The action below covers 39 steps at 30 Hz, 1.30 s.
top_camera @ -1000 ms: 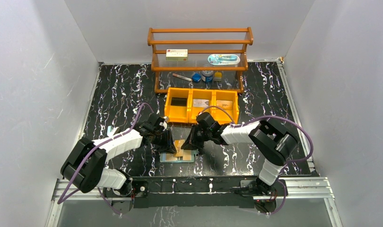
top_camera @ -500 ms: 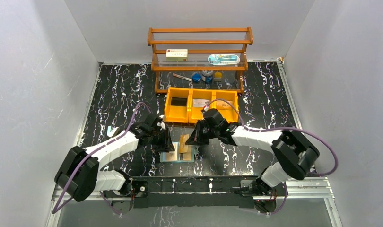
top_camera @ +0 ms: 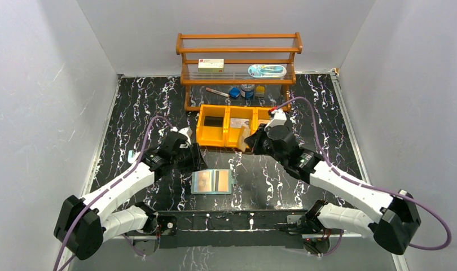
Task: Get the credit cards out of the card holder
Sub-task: Place the credit card in the storage box.
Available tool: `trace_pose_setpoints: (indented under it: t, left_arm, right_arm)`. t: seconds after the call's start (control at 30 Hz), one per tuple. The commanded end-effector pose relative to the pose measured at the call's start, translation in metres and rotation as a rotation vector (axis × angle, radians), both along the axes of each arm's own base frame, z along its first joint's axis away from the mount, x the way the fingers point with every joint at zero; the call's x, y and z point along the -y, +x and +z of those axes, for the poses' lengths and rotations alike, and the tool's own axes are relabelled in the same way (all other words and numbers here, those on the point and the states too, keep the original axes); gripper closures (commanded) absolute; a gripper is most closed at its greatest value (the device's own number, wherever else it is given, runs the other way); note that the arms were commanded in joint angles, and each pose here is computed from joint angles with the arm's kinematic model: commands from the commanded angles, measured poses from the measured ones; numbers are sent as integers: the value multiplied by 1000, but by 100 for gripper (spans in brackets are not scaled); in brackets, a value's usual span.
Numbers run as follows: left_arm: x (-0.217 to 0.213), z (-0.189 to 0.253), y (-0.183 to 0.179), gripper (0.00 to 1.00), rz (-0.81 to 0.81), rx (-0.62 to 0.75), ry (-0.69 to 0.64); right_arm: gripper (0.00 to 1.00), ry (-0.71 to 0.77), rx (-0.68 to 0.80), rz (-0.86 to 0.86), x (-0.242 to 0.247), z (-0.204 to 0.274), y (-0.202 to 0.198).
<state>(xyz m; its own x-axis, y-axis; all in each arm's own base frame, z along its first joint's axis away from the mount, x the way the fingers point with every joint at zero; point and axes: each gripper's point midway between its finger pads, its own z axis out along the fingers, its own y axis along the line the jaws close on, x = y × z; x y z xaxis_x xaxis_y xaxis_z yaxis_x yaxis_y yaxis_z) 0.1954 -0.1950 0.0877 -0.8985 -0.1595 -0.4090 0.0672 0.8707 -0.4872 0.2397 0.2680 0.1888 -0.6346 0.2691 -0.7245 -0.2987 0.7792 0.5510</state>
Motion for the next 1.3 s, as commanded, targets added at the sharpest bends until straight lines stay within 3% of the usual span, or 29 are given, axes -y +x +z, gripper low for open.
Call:
trace_pose_setpoints:
  t: [0.0,0.17,0.43,0.57,0.73,0.9,1.03,1.13,1.27]
  left_arm:
    - [-10,18,7,48,52,63,20]
    - [-15,21,7,40,80,77,27]
    - [-25,27,10,40,127,103,51]
    - [-42,41,13,33,201,191,55]
    - [-44,42,9,27,196,179,66]
    - [-45,40,7,16,199,167,66]
    - [-47,44,9,2,206,185,71]
    - [-48,46,10,2,211,191,70]
    - [-51,46,9,2,218,192,80]
  right_arm:
    - [100,-230,256,-228,61,37,41]
    - [100,-410,306,-299,95,50,60]
    - [100,-595,294,-270,128,38,89]
    - [100,-616,274,-145,126,28,101]
    - [100,-690,228,11,116,8,111]
    - [100,-888,229,42,128,-5,133]
    - [100,-1038,235,125,133,-17,146]
    - [100,-1138,214,179,137,-31,154]
    - [100,-1136,260,289,122,-40,162]
